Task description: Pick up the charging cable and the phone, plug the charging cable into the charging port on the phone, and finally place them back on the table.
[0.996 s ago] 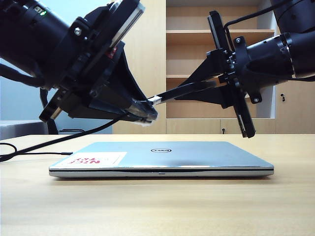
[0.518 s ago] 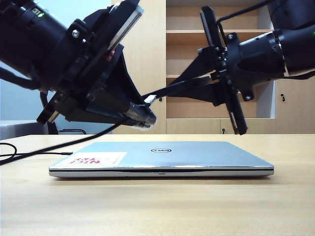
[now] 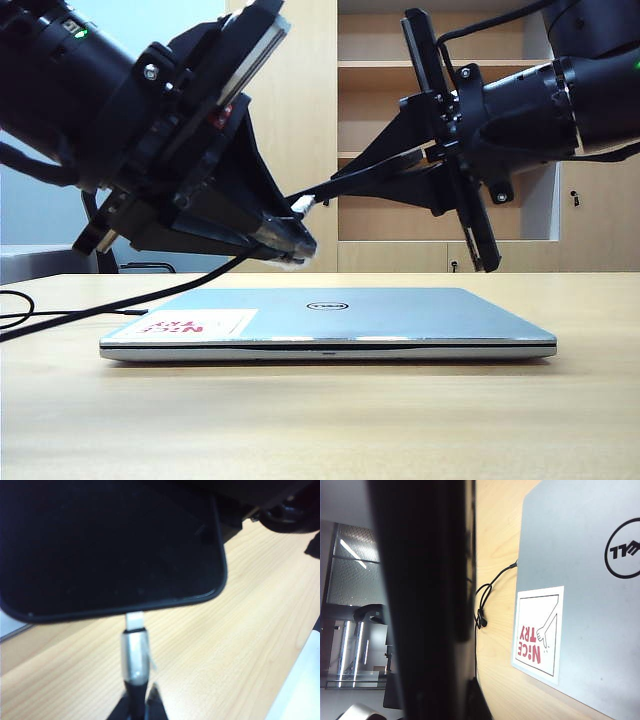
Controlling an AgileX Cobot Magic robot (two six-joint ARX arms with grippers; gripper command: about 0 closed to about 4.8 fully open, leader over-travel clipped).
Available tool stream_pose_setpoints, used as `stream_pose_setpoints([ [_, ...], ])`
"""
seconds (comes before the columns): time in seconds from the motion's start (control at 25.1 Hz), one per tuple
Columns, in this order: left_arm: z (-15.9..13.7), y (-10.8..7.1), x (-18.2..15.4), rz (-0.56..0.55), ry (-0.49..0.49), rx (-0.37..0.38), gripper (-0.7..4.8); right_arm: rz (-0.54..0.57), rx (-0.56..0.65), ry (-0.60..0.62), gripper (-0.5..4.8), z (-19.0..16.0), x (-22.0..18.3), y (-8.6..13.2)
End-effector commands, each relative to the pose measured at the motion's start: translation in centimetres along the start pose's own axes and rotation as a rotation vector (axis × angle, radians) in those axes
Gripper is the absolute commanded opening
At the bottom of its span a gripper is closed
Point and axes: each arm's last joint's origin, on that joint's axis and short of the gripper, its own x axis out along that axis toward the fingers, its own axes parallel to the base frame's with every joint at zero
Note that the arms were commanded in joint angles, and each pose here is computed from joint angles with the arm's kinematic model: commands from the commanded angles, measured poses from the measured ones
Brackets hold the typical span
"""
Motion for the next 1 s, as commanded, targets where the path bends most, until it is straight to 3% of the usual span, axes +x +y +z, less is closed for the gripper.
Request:
stream_pose_setpoints([
  [0.04,0.59,-0.28,-0.03,-0.016,-0.049,0.007,-0.06,0.059,-0.065,0.039,-0.06,-0.07,0.02,0.65],
  [0.68,1.19,-0.57,-0.09,-0.046,-0.111,0.015,-0.06,0.091,-0.168,0.095,-0.06,-0.25,0.00,0.71],
  [1.0,1.15,-0.55,-0.09,-0.045,-0.107,0.015,-0.06,0.089,-0.124,0.072,-0.06,0.23,-0.23,0.68],
])
